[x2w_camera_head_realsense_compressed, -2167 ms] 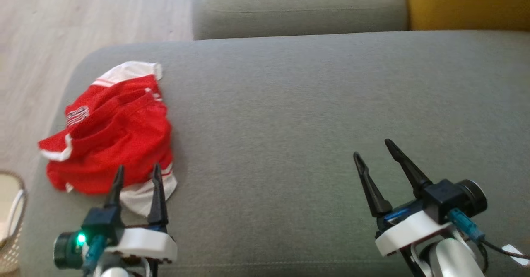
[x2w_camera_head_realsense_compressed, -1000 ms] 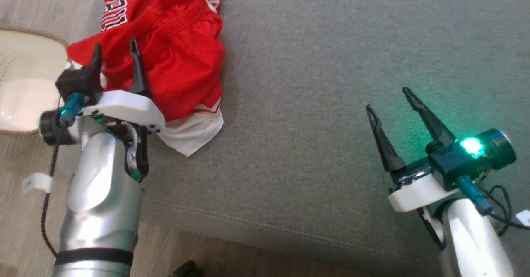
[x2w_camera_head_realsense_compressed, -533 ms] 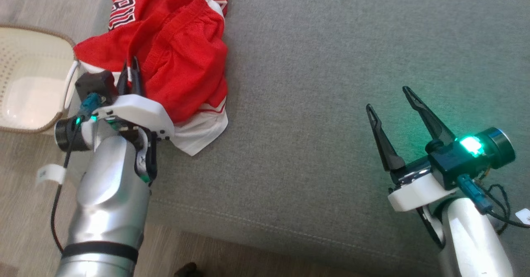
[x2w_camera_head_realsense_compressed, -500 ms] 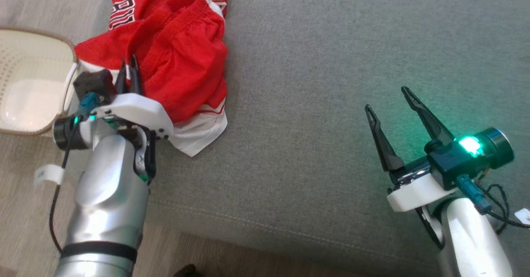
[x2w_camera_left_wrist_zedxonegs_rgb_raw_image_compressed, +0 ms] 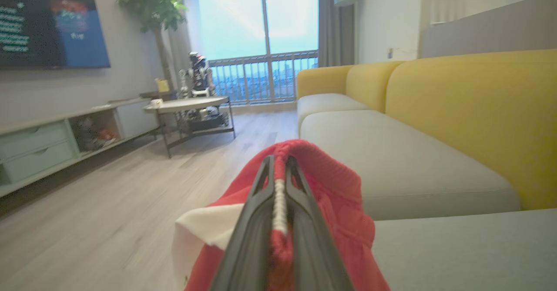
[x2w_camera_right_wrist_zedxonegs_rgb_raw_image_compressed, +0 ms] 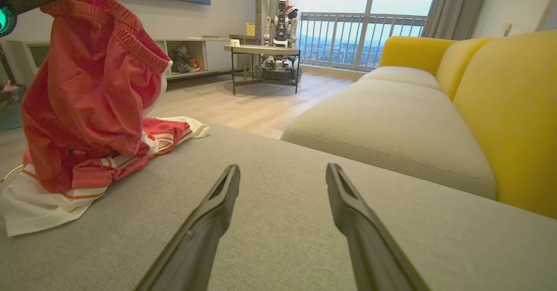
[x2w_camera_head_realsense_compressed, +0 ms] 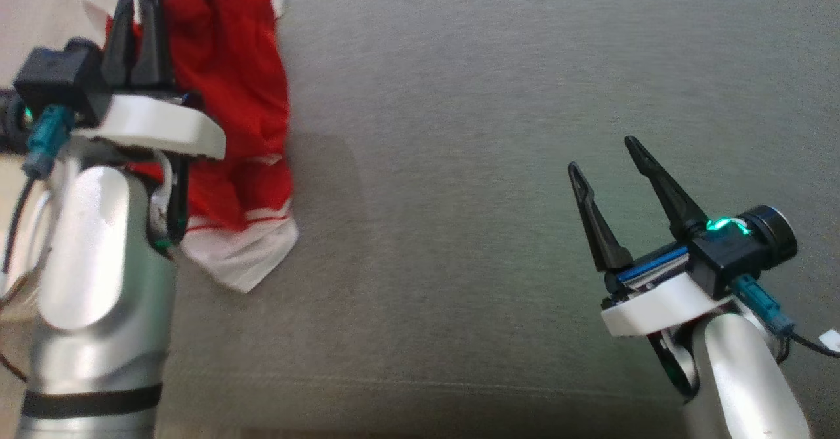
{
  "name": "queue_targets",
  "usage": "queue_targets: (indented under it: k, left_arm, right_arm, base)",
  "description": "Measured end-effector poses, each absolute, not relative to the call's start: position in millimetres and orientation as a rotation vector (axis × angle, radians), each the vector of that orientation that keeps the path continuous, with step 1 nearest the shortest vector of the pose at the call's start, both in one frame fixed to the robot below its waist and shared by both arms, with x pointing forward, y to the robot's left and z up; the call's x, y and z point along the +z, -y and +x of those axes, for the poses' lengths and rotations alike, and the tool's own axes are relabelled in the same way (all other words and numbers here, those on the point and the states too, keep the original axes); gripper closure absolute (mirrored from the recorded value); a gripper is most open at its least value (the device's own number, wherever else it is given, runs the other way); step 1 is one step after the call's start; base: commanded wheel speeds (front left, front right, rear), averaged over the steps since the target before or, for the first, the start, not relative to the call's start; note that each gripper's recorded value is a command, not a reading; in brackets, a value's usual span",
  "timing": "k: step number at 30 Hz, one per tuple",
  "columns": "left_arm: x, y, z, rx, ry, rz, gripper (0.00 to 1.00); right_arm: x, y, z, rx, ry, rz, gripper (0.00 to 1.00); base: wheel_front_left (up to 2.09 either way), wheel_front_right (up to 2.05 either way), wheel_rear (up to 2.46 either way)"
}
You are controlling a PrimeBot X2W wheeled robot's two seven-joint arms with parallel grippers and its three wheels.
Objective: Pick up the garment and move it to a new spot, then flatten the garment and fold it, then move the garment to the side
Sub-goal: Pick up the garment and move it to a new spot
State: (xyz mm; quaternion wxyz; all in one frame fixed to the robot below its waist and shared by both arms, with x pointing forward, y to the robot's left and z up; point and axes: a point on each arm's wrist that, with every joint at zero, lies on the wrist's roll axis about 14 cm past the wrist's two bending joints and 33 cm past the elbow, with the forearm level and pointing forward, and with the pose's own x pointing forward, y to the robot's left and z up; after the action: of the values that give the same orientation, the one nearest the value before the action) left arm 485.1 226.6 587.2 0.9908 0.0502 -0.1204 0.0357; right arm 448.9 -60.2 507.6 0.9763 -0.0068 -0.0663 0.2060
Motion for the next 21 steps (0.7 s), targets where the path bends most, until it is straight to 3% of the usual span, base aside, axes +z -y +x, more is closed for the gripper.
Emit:
queue_targets:
  k: [9,21]
  left_arm:
    - [665.3,-101.4,504.2,-0.275,0.413,0.075,1.0]
    - [720.4,72.6,499.2,-0.718,0.501,-0.187,1.0]
  right_arm:
    - [553.0,144.9,427.4,0.184,0.233,-0.006,0.0]
    - [589.2,253.5,369.2,-0.137,0.313,-0.013,0.0]
  base:
    - [0.0,0.0,0.0]
    - [0.0,0.0,0.0]
